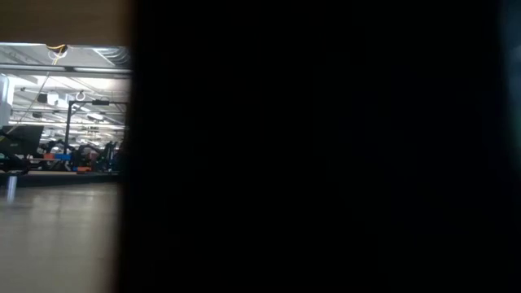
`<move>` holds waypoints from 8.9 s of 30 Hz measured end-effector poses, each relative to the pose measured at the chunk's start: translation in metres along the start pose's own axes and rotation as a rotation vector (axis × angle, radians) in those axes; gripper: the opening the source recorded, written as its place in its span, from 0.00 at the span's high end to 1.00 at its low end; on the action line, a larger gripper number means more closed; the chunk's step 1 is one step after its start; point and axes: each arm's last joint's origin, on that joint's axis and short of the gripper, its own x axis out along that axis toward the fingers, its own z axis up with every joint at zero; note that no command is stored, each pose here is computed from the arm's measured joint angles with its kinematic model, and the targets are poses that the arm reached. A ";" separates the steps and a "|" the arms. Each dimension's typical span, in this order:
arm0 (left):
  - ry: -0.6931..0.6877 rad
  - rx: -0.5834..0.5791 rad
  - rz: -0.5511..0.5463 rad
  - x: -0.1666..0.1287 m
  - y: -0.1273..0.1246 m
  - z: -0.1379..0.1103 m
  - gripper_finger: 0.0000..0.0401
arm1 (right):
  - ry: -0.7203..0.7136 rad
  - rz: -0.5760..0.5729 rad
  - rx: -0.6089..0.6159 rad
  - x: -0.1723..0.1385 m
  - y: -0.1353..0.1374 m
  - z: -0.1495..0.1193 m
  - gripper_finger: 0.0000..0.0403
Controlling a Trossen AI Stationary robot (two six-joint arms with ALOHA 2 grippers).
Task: Stack baskets on shelf by color
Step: Stack the top green basket on top of the other green basket on the shelf, then stack the top black basket on top of the other black basket on the shelf
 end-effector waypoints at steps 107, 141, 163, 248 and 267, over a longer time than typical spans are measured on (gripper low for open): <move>-0.064 -1.413 1.026 -0.118 0.076 -0.092 0.89 | 0.418 -0.397 0.732 0.005 -0.047 -0.140 0.77; -0.032 -1.485 1.102 -0.123 0.086 -0.107 0.89 | 0.276 -0.633 1.216 0.046 -0.038 -0.244 0.77; -0.032 -1.485 1.102 -0.123 0.086 -0.107 0.89 | 0.276 -0.905 1.206 0.020 -0.102 -0.260 0.77; -0.081 -1.564 1.112 -0.123 0.086 -0.107 0.89 | 0.280 -0.265 -0.578 0.028 0.057 -0.050 1.00; -0.112 -1.616 1.027 -0.121 0.085 -0.106 0.89 | 0.136 0.123 -1.211 0.060 0.173 0.005 1.00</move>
